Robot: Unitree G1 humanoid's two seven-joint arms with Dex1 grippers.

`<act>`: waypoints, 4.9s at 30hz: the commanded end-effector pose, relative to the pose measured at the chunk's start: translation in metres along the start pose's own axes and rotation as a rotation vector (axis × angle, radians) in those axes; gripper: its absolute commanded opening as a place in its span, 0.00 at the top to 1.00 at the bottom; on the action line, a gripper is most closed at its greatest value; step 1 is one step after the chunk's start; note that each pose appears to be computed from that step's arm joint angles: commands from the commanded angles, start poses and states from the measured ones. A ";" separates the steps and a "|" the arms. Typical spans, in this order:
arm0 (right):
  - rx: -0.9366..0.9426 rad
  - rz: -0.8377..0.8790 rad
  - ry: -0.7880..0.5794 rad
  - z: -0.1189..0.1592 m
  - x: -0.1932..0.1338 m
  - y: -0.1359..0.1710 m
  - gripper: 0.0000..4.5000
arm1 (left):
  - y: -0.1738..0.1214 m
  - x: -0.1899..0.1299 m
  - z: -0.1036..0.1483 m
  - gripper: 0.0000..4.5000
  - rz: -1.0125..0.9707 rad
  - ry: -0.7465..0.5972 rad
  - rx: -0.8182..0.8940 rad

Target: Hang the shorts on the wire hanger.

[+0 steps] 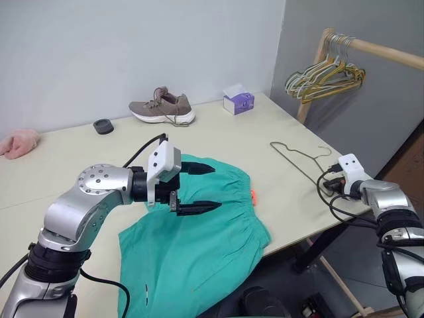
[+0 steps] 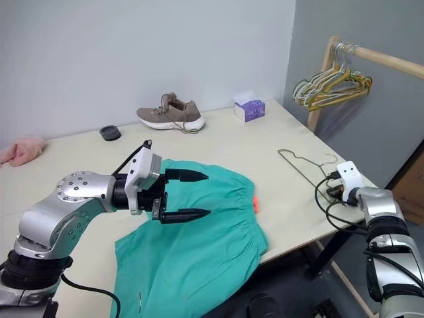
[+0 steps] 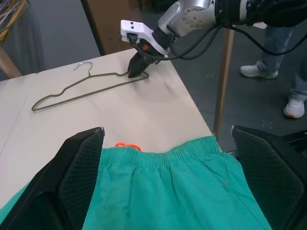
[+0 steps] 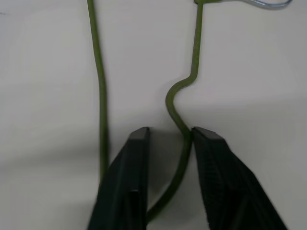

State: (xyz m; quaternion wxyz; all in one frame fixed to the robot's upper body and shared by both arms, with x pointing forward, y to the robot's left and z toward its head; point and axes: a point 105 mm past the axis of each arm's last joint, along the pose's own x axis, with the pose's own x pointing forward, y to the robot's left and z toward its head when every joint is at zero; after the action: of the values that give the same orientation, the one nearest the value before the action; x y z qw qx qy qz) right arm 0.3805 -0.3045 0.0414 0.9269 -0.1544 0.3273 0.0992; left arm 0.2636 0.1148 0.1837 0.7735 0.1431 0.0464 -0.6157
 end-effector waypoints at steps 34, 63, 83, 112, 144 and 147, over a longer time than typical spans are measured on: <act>-1.462 0.038 -0.991 0.159 -0.091 0.163 0.99 | 0.040 -0.086 -0.050 0.00 0.235 0.021 -0.581; -1.428 0.112 -1.194 0.179 -0.120 0.200 1.00 | 0.009 -0.058 -0.063 0.92 0.084 0.096 -0.543; -0.977 0.348 -0.996 0.163 -0.136 0.176 0.01 | 0.036 -0.066 -0.062 1.00 0.229 0.255 -0.170; -0.715 0.840 -0.224 0.099 -0.091 0.219 0.71 | 0.016 -0.047 -0.061 1.00 0.021 0.386 0.104; -0.322 0.675 -0.097 0.044 -0.119 0.147 1.00 | 0.032 -0.078 -0.085 0.01 0.260 0.202 -0.216; -0.205 0.612 -0.054 0.026 -0.124 0.129 1.00 | 0.028 -0.072 -0.088 0.01 0.231 0.208 -0.224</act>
State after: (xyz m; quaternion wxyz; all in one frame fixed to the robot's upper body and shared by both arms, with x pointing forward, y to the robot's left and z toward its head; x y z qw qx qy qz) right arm 0.2642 -0.1792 0.0982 0.8268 -0.1439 0.3377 0.4261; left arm 0.2812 0.2166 0.1163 0.8419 0.1123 0.1929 -0.4913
